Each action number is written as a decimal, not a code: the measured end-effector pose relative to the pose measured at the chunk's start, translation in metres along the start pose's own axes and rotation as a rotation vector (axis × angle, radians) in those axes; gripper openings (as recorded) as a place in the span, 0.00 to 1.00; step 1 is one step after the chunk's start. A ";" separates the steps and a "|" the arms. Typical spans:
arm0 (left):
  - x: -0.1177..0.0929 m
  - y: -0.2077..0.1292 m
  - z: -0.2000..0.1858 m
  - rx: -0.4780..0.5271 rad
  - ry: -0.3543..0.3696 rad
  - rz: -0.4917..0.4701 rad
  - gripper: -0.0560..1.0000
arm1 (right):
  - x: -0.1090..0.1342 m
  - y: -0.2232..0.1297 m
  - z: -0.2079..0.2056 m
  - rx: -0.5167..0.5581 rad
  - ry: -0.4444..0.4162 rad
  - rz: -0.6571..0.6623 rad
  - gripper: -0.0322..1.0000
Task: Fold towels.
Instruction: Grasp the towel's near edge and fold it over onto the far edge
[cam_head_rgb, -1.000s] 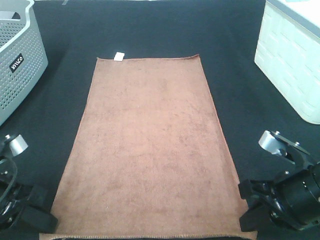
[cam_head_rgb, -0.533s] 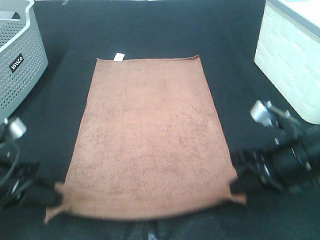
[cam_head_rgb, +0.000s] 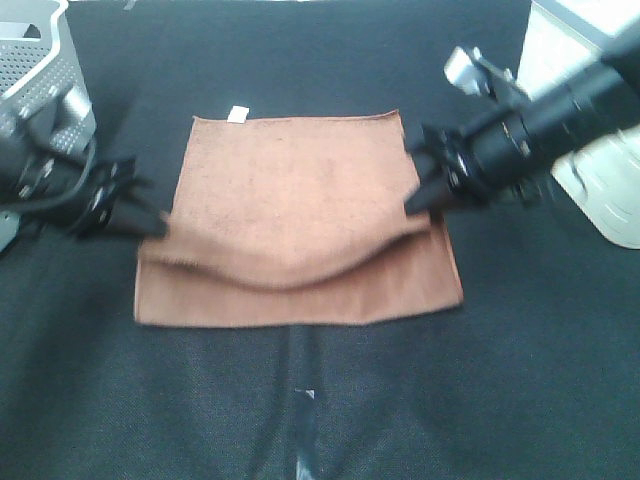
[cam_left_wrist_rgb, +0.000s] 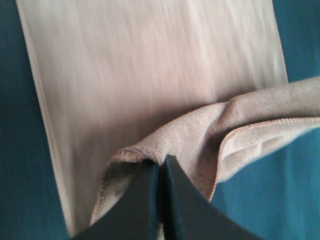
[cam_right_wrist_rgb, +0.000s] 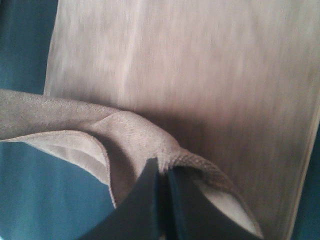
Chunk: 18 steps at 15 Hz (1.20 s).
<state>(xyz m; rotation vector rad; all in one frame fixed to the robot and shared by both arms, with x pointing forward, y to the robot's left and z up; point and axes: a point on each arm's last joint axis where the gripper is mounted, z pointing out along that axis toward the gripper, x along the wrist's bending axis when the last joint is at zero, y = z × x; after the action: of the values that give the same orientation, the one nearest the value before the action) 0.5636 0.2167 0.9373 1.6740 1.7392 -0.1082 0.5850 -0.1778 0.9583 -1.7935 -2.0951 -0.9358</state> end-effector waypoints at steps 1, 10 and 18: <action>-0.001 0.017 0.007 -0.029 -0.001 0.004 0.05 | 0.001 0.018 0.001 -0.011 -0.014 -0.018 0.03; -0.007 0.141 0.031 -0.402 0.084 0.098 0.05 | 0.002 0.160 0.020 -0.192 -0.117 -0.211 0.03; 0.026 0.188 0.106 -0.505 0.126 0.105 0.05 | -0.039 0.192 0.069 -0.397 -0.228 -0.257 0.03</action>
<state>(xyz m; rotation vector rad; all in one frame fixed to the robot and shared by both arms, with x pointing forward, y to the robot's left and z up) 0.7804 0.2139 0.9207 1.4105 1.5922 0.4577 0.7910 -0.1586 0.9441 -1.9167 -2.4657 -1.3531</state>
